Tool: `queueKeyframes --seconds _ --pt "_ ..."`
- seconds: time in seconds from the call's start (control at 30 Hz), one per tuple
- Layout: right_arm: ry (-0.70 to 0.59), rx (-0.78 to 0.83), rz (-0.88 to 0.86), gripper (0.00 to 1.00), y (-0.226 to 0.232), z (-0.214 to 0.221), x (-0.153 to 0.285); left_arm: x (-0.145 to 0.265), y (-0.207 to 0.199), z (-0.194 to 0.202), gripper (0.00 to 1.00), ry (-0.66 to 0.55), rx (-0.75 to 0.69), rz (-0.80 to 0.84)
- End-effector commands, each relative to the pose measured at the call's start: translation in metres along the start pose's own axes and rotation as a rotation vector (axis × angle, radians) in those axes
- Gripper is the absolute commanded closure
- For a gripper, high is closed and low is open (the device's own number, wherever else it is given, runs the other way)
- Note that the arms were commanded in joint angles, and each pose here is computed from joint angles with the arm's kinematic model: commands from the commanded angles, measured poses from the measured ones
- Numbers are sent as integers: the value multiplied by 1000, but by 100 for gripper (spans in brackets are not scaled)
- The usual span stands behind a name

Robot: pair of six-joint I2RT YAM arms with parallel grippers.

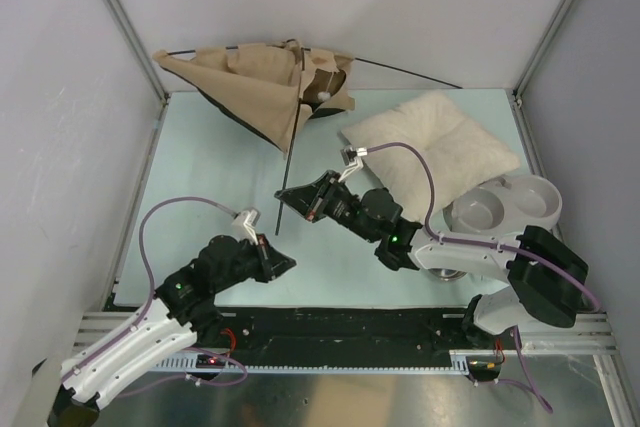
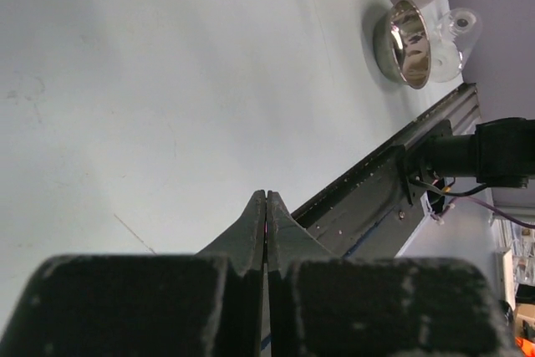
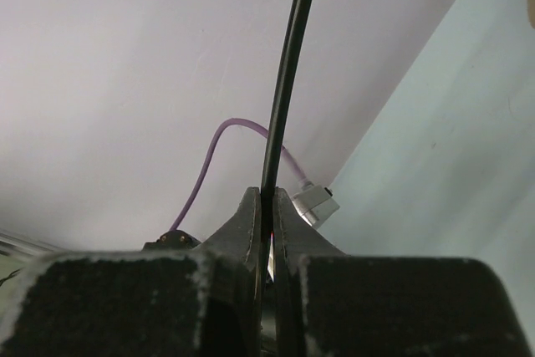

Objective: Set up the pet tent

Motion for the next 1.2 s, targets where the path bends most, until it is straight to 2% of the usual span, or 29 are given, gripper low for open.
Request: queueKeyframes --seconds 0.0,0.03,0.2,0.33,0.53,0.77,1.0,1.17 --pt "-48 15 -15 100 11 -18 -4 6 -11 -17 100 -78 -20 -12" --pt "-46 16 -15 100 13 -20 -3 7 -13 -24 97 -111 -30 -25" --pt "-18 6 -25 100 22 -29 7 20 -31 -71 44 -348 -113 -72" --pt "0 -25 -31 100 31 -37 15 24 -51 -106 26 -513 -219 -70" --pt "35 -108 -65 100 47 -44 23 10 -70 -140 16 -715 -368 2" --pt "42 -201 -100 100 60 -50 26 -10 -72 -163 15 -840 -554 -34" --pt "38 -248 -132 100 68 -54 26 -23 -74 -195 17 -933 -532 -58" --pt "36 -260 -145 100 70 -55 27 -38 -79 -206 18 -923 -547 -43"
Point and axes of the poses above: each gripper's point midway between its finger pads, its own x axis back along the fingers, its own y axis along the line the jaws close on, z = x × y, the point moved 4 cm from there along x, back along the fingers, and after that the axes turned 15 degrees about x, right-handed, at the moved point
